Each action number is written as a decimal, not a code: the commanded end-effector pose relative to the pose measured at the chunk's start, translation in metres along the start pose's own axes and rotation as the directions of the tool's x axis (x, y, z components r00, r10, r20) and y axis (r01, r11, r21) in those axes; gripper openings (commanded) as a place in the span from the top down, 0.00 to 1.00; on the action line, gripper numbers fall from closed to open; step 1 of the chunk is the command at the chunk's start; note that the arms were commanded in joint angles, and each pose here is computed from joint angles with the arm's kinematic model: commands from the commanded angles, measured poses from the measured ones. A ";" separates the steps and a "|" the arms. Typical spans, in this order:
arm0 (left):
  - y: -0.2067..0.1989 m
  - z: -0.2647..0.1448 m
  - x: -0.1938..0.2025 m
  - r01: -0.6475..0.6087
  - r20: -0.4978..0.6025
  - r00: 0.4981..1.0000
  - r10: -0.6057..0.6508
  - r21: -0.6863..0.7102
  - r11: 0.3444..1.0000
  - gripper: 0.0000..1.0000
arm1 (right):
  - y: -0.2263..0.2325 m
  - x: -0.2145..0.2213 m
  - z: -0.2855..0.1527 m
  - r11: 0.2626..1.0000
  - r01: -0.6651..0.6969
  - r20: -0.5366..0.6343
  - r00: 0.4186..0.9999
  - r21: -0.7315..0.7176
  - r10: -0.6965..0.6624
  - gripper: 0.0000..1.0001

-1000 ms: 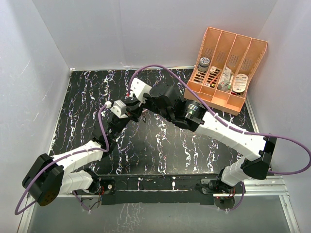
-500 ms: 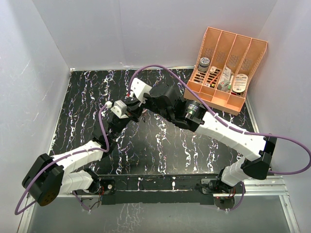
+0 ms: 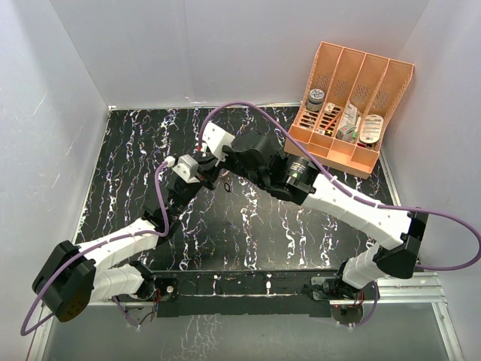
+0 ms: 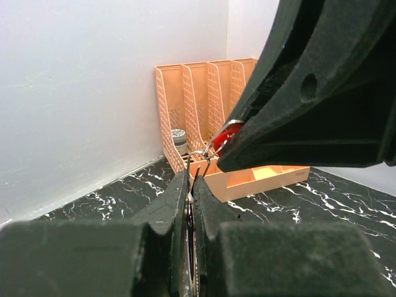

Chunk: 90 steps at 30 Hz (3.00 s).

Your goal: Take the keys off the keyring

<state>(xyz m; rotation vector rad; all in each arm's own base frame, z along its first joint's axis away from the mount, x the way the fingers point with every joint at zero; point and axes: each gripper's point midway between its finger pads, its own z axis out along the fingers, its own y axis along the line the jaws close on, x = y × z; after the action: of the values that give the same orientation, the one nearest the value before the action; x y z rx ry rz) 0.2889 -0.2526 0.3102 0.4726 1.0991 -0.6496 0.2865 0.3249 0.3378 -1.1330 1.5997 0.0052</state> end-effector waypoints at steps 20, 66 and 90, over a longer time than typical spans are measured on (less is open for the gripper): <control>0.043 0.017 -0.047 -0.147 0.027 0.987 0.155 -0.200 0.969 1.00 | -0.006 -0.017 -0.031 0.994 -0.110 0.116 0.987 -0.019 0.112 1.00; 0.048 -0.021 -0.139 -0.134 0.261 0.942 0.211 -0.285 0.949 1.00 | 0.025 0.027 0.037 0.976 -0.144 0.058 0.986 -0.162 0.155 1.00; 0.059 -0.050 -0.083 -0.106 0.094 0.985 0.145 -0.336 0.936 1.00 | 0.000 0.173 0.120 0.866 -0.479 -0.125 0.877 -0.142 0.464 1.00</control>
<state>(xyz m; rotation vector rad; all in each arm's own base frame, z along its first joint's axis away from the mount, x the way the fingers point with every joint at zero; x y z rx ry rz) 0.2755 -0.1679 0.3625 0.2594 1.0484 -0.3589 0.3805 0.2606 0.1761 -0.9015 1.9675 0.2839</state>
